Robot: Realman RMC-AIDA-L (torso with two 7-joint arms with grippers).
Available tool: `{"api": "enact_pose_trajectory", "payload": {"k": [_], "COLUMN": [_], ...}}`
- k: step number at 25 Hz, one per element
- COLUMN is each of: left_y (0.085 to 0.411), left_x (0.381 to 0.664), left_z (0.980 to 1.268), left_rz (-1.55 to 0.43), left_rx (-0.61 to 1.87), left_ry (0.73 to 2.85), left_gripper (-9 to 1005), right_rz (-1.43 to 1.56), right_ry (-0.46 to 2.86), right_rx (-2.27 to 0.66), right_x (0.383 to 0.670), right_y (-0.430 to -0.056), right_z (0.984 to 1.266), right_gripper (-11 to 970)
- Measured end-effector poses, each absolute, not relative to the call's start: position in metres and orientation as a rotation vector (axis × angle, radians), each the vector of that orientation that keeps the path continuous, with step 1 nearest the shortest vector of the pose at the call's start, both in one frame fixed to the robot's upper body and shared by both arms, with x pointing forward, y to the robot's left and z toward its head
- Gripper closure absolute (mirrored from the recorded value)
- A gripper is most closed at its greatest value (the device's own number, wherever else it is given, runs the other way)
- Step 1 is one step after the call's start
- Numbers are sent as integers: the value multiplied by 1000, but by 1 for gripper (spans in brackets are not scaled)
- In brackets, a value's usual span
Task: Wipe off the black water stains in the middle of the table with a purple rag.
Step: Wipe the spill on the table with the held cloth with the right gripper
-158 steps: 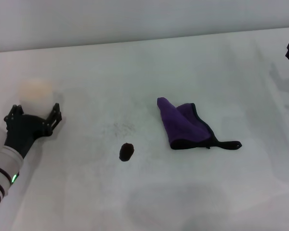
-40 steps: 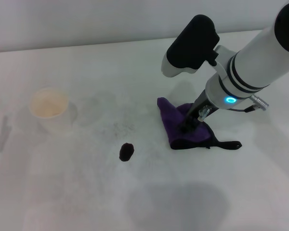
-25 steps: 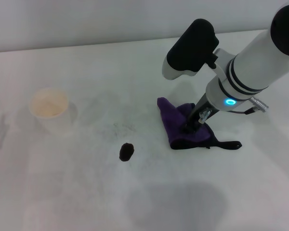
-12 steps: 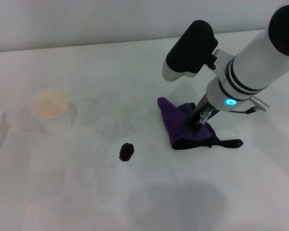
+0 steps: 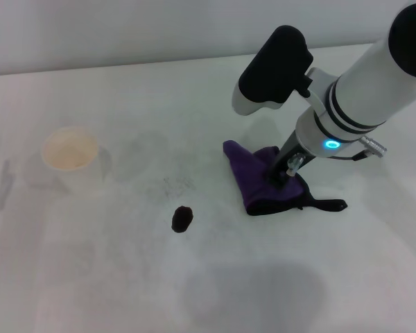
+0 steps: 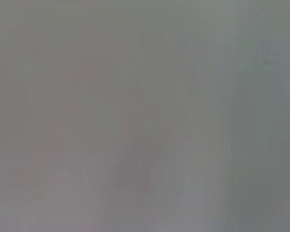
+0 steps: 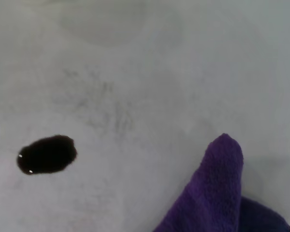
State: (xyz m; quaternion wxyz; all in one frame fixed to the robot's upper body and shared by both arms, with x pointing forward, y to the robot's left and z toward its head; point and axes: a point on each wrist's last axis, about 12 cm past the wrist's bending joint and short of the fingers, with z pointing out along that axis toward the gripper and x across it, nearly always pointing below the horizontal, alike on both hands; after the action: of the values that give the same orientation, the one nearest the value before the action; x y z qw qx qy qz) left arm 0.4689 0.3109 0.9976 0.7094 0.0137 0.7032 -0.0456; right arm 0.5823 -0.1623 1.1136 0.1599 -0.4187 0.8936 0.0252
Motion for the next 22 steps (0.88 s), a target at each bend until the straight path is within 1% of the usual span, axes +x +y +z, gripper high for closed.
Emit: {"api": "enact_pose_trajectory", "payload": {"k": [5, 10, 13, 17, 22], "left_y": [311, 309, 307, 305, 302], "left_x": [472, 476, 480, 486, 493], "left_z": [999, 1001, 1002, 1004, 1007], "left_rz": [-97, -105, -108, -115, -119], "left_rx": [21, 24, 30, 39, 39], "left_ry": [1554, 1546, 1546, 1546, 1537], "left_gripper": [106, 106, 106, 106, 105], "right_rz": [123, 167, 223, 244, 294], "right_ry": [2481, 2397, 2369, 2336, 2279], "right_rx": [-1262, -1368, -1419, -1493, -1536], "right_x": [579, 572, 569, 565, 558], "right_y": [-149, -124, -112, -98, -79], "right_z": [1128, 1145, 1148, 1139, 1118], "right_gripper": [904, 904, 904, 904, 905]}}
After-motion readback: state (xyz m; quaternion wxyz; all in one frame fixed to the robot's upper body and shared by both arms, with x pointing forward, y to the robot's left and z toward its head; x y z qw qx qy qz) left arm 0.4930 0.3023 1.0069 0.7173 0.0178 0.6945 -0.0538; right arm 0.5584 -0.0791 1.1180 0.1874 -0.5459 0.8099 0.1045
